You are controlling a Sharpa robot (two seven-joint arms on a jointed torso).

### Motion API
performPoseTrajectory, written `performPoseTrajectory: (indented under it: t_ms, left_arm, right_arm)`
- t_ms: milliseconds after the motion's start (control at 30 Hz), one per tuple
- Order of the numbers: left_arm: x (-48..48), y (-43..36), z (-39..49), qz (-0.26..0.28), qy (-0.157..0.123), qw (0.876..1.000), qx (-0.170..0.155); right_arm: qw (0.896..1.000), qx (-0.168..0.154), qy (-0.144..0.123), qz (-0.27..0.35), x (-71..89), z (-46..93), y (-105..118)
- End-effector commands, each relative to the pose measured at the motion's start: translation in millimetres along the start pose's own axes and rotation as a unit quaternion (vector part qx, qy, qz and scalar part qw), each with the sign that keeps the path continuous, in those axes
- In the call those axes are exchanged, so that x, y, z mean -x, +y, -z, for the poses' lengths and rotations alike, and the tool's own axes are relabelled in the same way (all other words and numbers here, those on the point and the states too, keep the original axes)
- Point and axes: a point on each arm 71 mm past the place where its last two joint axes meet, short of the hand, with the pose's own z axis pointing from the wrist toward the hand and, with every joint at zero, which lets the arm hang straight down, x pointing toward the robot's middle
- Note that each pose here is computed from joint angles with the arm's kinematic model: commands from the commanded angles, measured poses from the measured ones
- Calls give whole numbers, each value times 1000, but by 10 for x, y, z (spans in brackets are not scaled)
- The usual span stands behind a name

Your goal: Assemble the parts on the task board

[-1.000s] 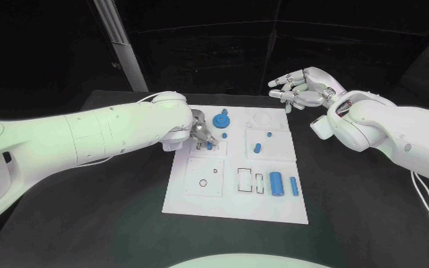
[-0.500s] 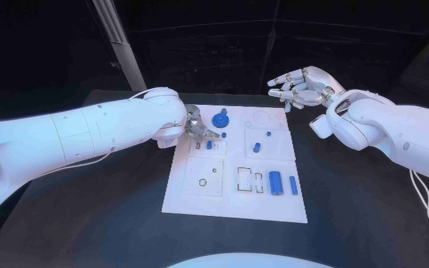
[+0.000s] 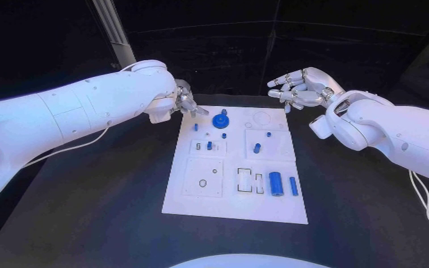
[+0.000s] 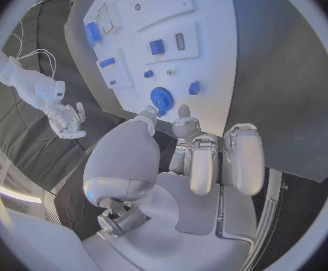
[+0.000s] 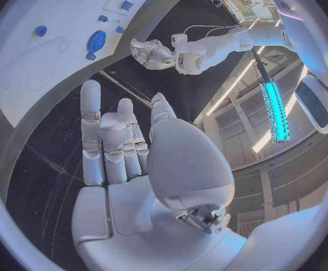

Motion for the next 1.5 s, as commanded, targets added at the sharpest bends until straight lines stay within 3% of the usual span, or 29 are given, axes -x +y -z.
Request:
performPoseTrajectory:
  t_ms: [33, 300, 667, 1500]
  left_arm:
    - [0, 22, -49, -27, 41, 999, 0]
    - [48, 100, -196, -30, 45, 998, 19]
    - [-15, 78, -344, -42, 46, 998, 17]
    - [-113, 57, -427, -64, 67, 995, 24]
  right_arm:
    - [1000, 5, 4, -1, -12, -13, 21]
    - [1000, 7, 7, -1, -29, -30, 26]
    - [1000, 8, 9, -2, -48, -45, 34]
    - [1000, 10, 12, -4, -74, -64, 48]
